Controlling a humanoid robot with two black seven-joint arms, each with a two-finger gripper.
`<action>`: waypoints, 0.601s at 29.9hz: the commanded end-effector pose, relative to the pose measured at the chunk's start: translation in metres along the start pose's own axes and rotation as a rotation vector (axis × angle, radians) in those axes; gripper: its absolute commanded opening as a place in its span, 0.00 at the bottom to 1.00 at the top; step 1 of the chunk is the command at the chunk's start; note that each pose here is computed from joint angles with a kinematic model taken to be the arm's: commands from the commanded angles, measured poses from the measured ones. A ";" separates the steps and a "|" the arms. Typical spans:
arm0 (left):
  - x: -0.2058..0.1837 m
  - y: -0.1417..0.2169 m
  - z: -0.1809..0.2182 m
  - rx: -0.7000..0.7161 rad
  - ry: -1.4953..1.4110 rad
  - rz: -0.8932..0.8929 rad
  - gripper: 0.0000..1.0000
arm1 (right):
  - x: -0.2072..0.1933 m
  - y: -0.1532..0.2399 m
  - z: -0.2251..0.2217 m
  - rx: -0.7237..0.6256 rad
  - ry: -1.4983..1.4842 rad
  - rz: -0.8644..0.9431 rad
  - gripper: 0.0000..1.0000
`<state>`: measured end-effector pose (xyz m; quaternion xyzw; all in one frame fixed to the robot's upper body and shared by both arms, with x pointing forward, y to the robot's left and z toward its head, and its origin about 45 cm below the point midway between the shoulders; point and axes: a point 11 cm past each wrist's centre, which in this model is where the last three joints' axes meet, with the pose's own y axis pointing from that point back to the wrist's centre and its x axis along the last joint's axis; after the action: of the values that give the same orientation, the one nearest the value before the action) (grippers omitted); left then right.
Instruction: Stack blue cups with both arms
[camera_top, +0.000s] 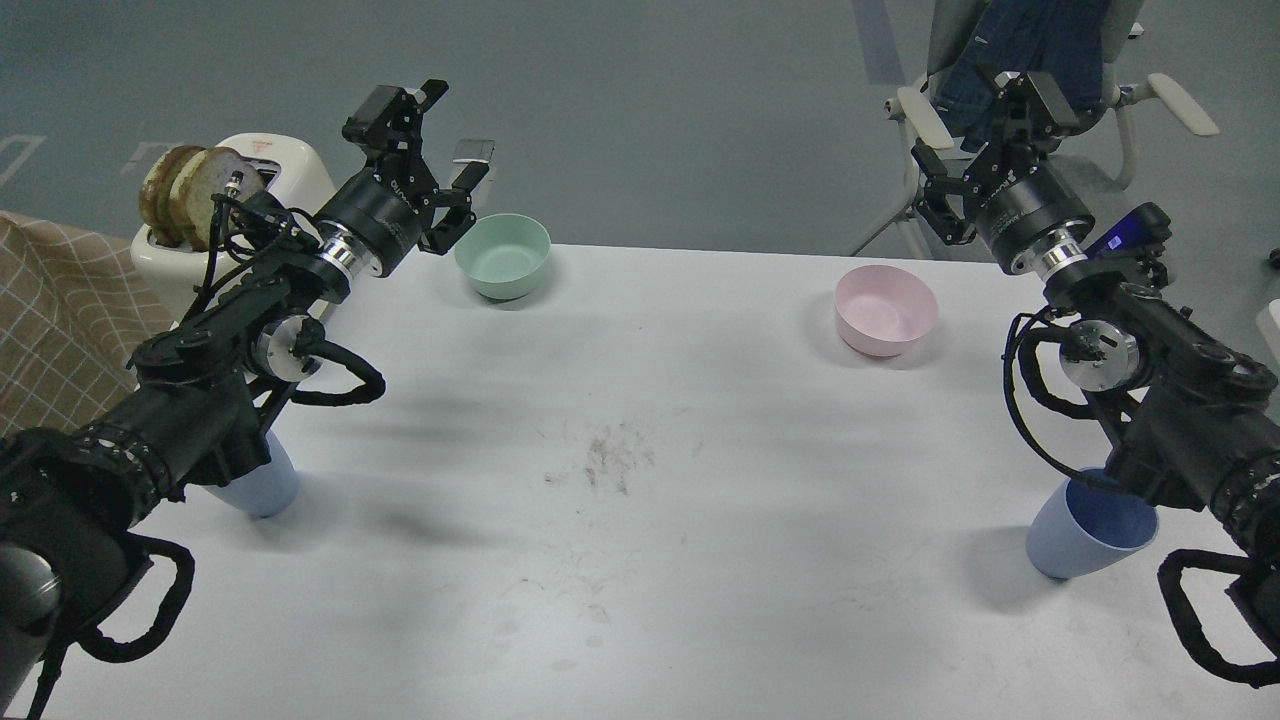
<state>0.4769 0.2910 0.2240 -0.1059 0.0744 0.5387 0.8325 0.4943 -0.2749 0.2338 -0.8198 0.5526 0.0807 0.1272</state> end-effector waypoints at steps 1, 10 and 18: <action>-0.001 0.000 -0.001 0.003 -0.003 -0.003 0.98 | -0.004 -0.001 0.003 -0.001 -0.009 -0.005 1.00; -0.005 -0.004 0.003 -0.006 -0.004 -0.018 0.98 | -0.008 -0.003 0.002 0.008 -0.020 -0.014 1.00; -0.009 -0.010 0.011 -0.020 -0.010 -0.031 0.98 | -0.020 -0.009 0.006 0.009 -0.037 -0.034 1.00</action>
<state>0.4810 0.2829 0.2346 -0.1119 0.0661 0.5288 0.8388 0.4945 -0.2566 0.2344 -0.8255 0.5391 0.0898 0.1406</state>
